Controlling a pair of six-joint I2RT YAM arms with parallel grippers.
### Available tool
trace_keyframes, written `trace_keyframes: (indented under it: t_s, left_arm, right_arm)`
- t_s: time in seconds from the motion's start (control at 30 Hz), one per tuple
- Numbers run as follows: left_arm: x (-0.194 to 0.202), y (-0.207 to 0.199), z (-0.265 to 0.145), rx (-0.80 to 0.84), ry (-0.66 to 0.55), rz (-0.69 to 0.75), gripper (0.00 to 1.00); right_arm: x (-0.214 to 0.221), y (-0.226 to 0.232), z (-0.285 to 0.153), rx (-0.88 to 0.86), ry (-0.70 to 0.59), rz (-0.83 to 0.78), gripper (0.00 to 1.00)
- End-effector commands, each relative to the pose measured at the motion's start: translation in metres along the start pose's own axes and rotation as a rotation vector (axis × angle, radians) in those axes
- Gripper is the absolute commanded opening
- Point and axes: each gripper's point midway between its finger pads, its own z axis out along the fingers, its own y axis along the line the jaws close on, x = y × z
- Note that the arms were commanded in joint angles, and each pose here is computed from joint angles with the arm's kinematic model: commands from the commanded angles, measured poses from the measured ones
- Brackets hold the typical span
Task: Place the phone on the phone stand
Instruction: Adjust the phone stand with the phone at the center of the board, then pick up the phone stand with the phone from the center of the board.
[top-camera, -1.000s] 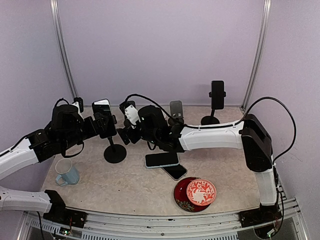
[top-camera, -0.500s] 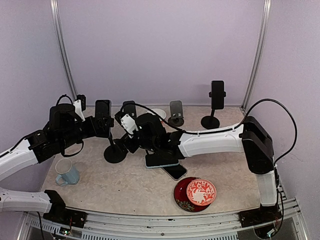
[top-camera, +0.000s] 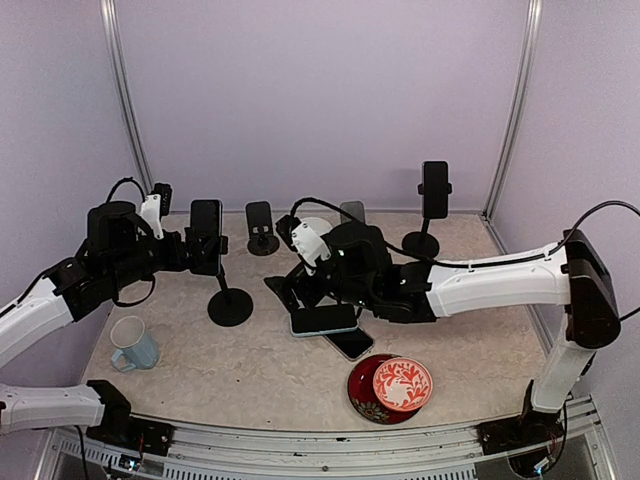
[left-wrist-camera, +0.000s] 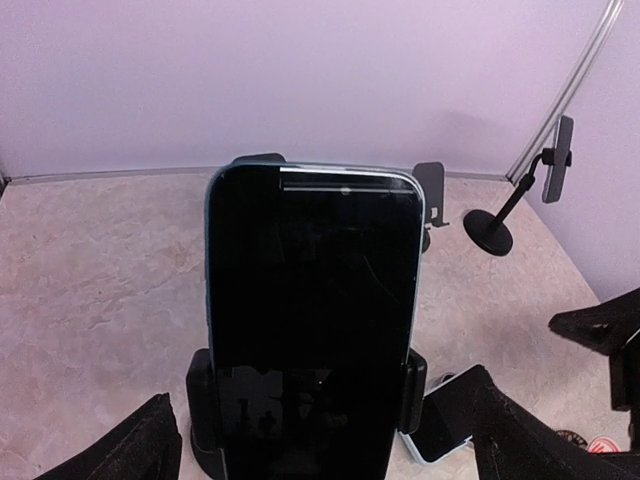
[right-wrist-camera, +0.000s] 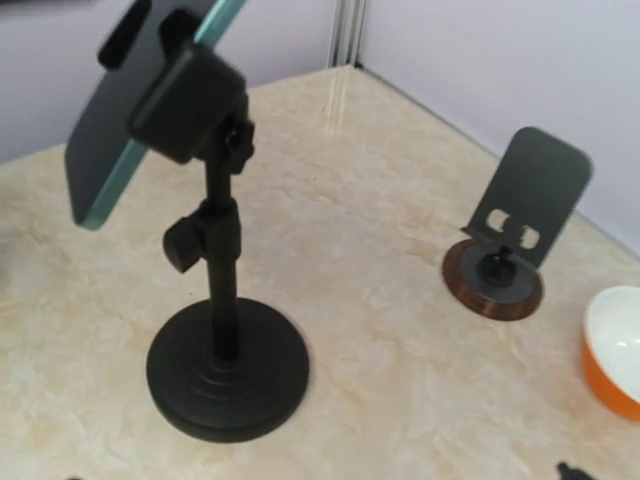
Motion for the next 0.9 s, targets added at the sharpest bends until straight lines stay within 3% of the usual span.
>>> trace_keyframes:
  t_s: [0.0, 0.3, 0.87]
  left_arm:
    - [0.004, -0.006, 0.007, 0.049, 0.04, 0.082, 0.99]
    - [0.007, 0.001, 0.015, 0.043, 0.059, 0.08, 0.99]
    - [0.005, 0.005, 0.032, 0.012, 0.093, 0.079, 0.99]
  right_arm:
    - [-0.015, -0.015, -0.026, 0.032, -0.055, 0.04, 1.0]
    - [-0.016, -0.023, -0.053, 0.044, -0.081, 0.061, 1.0]
    - [-0.01, -0.025, -0.053, 0.044, -0.076, 0.053, 1.0]
